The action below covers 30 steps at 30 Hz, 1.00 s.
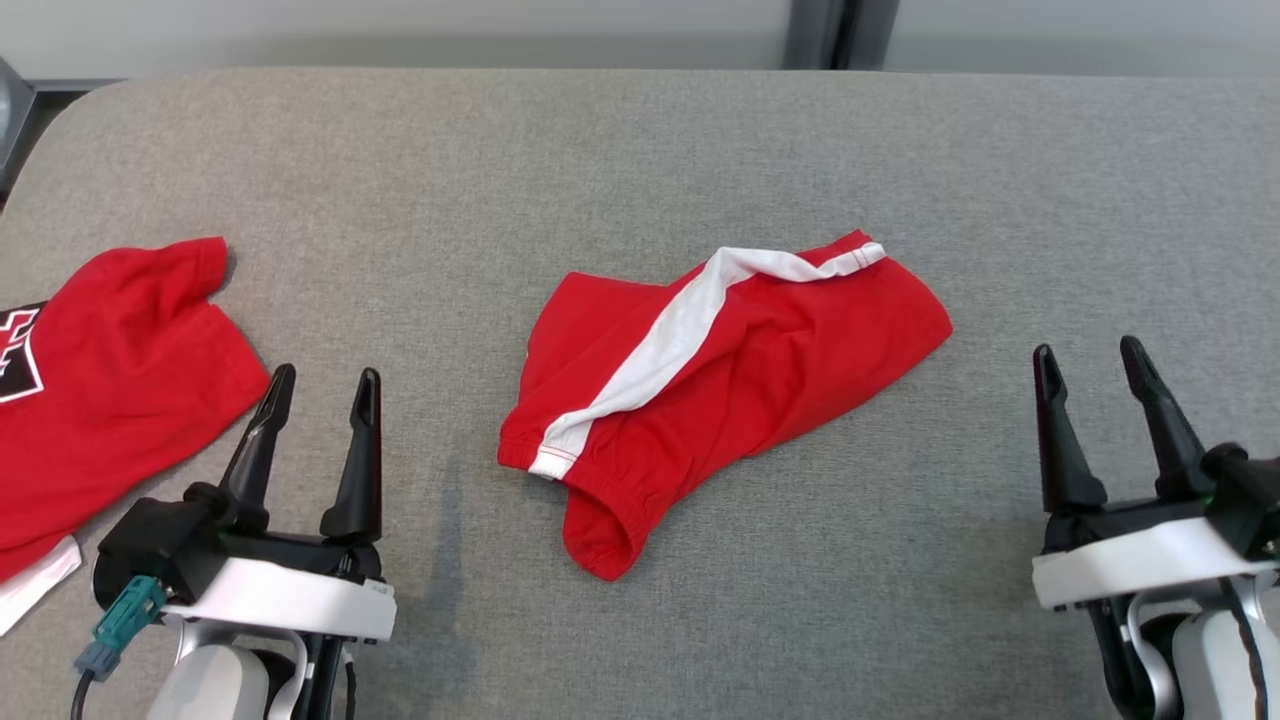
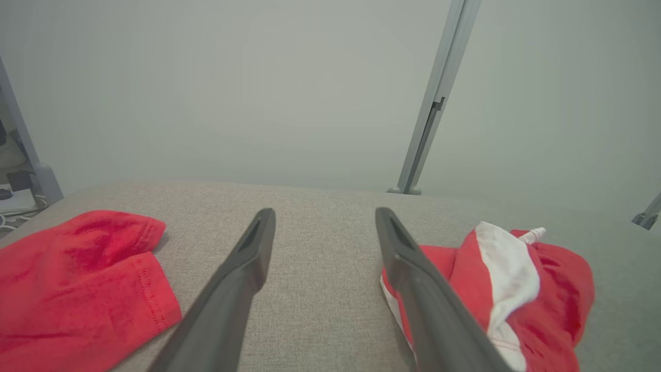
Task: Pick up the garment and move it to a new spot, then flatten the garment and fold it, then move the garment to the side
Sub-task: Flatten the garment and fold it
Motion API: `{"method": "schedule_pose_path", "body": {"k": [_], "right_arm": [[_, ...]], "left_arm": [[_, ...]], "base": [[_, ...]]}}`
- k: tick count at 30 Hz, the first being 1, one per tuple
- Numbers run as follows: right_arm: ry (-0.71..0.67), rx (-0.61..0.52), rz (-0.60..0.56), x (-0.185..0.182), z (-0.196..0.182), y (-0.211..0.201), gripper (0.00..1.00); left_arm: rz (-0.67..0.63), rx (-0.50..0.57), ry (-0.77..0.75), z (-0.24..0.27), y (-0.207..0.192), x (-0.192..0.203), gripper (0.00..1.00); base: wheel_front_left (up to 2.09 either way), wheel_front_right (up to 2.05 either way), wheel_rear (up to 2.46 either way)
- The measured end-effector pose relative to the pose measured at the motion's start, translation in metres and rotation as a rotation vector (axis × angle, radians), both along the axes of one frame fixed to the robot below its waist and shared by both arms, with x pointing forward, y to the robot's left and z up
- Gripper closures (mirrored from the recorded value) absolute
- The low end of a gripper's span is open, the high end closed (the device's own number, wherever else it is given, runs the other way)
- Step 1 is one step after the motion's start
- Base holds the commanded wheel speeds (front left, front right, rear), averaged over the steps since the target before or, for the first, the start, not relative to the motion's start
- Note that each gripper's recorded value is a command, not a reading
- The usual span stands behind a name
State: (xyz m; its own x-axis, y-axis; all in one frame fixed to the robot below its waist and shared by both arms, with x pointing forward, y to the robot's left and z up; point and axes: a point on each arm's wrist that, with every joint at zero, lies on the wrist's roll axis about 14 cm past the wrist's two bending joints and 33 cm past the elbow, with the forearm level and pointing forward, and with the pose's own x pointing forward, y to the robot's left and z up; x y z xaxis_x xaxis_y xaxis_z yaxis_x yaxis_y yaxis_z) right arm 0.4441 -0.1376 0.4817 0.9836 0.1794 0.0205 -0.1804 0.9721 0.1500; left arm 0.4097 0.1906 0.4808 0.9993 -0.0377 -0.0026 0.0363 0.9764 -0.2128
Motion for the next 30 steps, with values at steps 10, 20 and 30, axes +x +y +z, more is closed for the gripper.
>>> {"method": "schedule_pose_path", "body": {"k": [10,20,30], "right_arm": [[0.095,-0.042,0.109,0.042,-0.04,0.027,0.0],[0.255,-0.037,0.198,0.054,-0.097,0.056,0.0],[0.315,-0.002,0.227,0.052,-0.108,0.064,1.0]], "left_arm": [[0.016,0.002,0.029,-0.014,0.008,0.009,0.0],[0.048,0.004,0.064,-0.028,0.019,0.011,0.0],[0.033,0.005,0.059,-0.028,0.014,0.015,0.0]], "base": [[0.0,0.0,0.0],[0.0,0.0,0.0],[0.0,0.0,0.0]]}}
